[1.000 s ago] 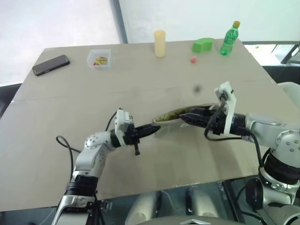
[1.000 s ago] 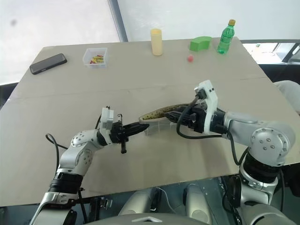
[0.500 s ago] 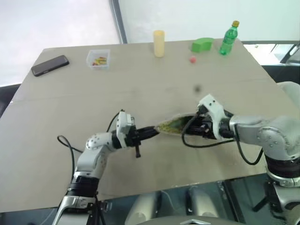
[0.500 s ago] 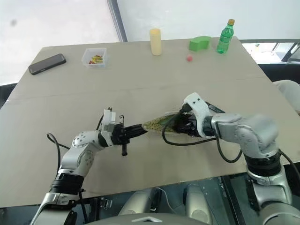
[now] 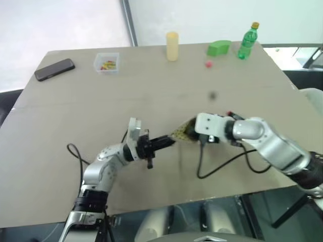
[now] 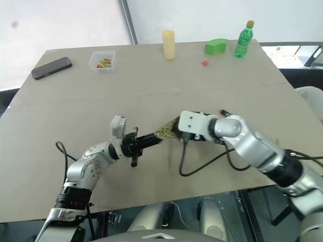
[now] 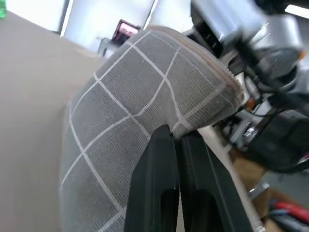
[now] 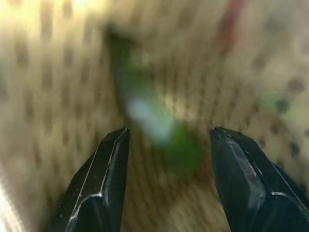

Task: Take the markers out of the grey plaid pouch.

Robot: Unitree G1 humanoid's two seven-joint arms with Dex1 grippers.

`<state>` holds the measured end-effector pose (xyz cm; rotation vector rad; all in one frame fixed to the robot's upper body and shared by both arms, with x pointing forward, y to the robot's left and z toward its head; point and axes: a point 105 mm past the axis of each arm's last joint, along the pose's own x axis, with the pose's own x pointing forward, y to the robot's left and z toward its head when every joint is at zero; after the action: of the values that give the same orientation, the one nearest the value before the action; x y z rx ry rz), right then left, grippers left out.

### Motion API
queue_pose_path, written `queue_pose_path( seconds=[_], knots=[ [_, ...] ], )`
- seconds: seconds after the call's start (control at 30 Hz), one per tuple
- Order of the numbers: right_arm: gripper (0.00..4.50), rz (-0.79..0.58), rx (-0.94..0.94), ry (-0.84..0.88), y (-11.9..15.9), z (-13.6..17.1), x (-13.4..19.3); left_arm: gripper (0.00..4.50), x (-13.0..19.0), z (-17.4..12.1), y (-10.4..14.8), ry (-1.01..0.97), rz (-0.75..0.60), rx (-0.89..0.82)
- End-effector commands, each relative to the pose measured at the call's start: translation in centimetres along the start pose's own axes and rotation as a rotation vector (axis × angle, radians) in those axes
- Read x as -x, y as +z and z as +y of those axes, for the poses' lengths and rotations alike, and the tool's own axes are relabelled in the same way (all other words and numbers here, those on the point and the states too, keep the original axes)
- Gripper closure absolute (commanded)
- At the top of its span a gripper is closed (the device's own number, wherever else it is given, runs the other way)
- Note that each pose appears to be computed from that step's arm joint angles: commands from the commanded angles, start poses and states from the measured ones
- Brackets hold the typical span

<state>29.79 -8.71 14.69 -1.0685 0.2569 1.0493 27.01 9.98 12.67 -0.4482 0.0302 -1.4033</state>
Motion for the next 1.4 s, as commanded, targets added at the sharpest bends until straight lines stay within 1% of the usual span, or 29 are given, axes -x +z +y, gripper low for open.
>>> queue_pose_path(
  seconds=[0.03, 0.13, 0.23, 0.27, 0.37, 0.47, 0.57, 0.77, 0.8, 0.83, 0.93, 0.97, 1.03, 1.13, 1.2, 1.3, 1.37, 1.4],
  knots=[
    [1.84, 0.020, 0.024, 0.033, 1.5, -0.6, 2.9, 4.50, -0.6, -1.2, 1.9, -0.069, -0.062, 0.042],
    [1.84, 0.014, 0.022, 0.054, 2.2, -0.5, 3.0, 4.50, -0.2, -0.3, 0.6, -0.021, 0.004, -0.002],
    [1.84, 0.033, -0.008, 0.073, 1.5, 0.1, 1.3, 4.50, 0.4, 1.1, -1.2, 0.056, 0.089, -0.054],
    [1.84, 0.024, -0.043, 0.087, 1.4, 0.5, 0.7, 4.50, 0.7, 1.5, -1.7, 0.078, 0.117, -0.071],
    [1.84, 0.019, -0.059, 0.095, 1.0, 0.8, -0.7, 4.50, 1.4, 2.3, -2.6, 0.140, 0.149, -0.052],
    [1.84, 0.004, -0.051, 0.074, 1.2, 0.5, -2.1, 4.50, 1.8, 2.3, -3.1, 0.156, 0.168, -0.071],
    [1.84, 0.021, -0.023, 0.092, 0.8, 0.9, -3.1, 4.50, 1.8, 2.3, -3.0, 0.171, 0.160, -0.090],
    [1.84, 0.085, 0.046, 0.111, -0.5, 1.5, -3.4, 4.50, 2.0, 2.4, -2.9, 0.200, 0.150, -0.115],
    [2.37, 0.097, 0.049, 0.103, -0.7, 1.4, -3.4, 4.50, 2.1, 2.5, -3.0, 0.203, 0.150, -0.118],
    [2.62, 0.110, 0.053, 0.096, -1.0, 1.3, -3.4, 4.50, 2.1, 2.5, -3.0, 0.205, 0.149, -0.120],
    [4.03, 0.134, 0.076, 0.079, -1.5, 0.9, -3.2, 4.50, 2.0, 2.5, -3.0, 0.206, 0.146, -0.125],
    [4.33, 0.142, 0.082, 0.062, -1.5, 0.6, -2.9, 4.50, 1.9, 2.6, -2.9, 0.210, 0.139, -0.132],
    [4.37, 0.143, 0.085, 0.033, -1.3, -0.2, -2.3, 4.50, 1.7, 2.8, -2.7, 0.215, 0.132, -0.160],
    [4.37, 0.060, 0.017, 0.020, 0.5, -0.7, -1.0, 4.50, 1.4, 4.2, -1.8, 0.278, 0.109, -0.259],
    [4.37, 0.026, -0.005, 0.005, 1.4, -1.2, 0.2, 4.50, 1.3, 5.1, -1.3, 0.316, 0.121, -0.357],
    [4.37, 0.003, -0.051, -0.023, 2.2, -1.7, 1.9, 4.50, 1.4, 6.4, -0.9, 0.357, 0.185, -0.536],
    [4.37, -0.023, -0.096, -0.029, 2.7, -1.9, 2.5, 4.50, 1.5, 6.9, -0.8, 0.378, 0.204, -0.604],
    [4.37, -0.015, -0.118, -0.061, 2.7, -2.2, 2.9, 4.50, 1.5, 7.1, -0.8, 0.364, 0.261, -0.705]
  ],
)
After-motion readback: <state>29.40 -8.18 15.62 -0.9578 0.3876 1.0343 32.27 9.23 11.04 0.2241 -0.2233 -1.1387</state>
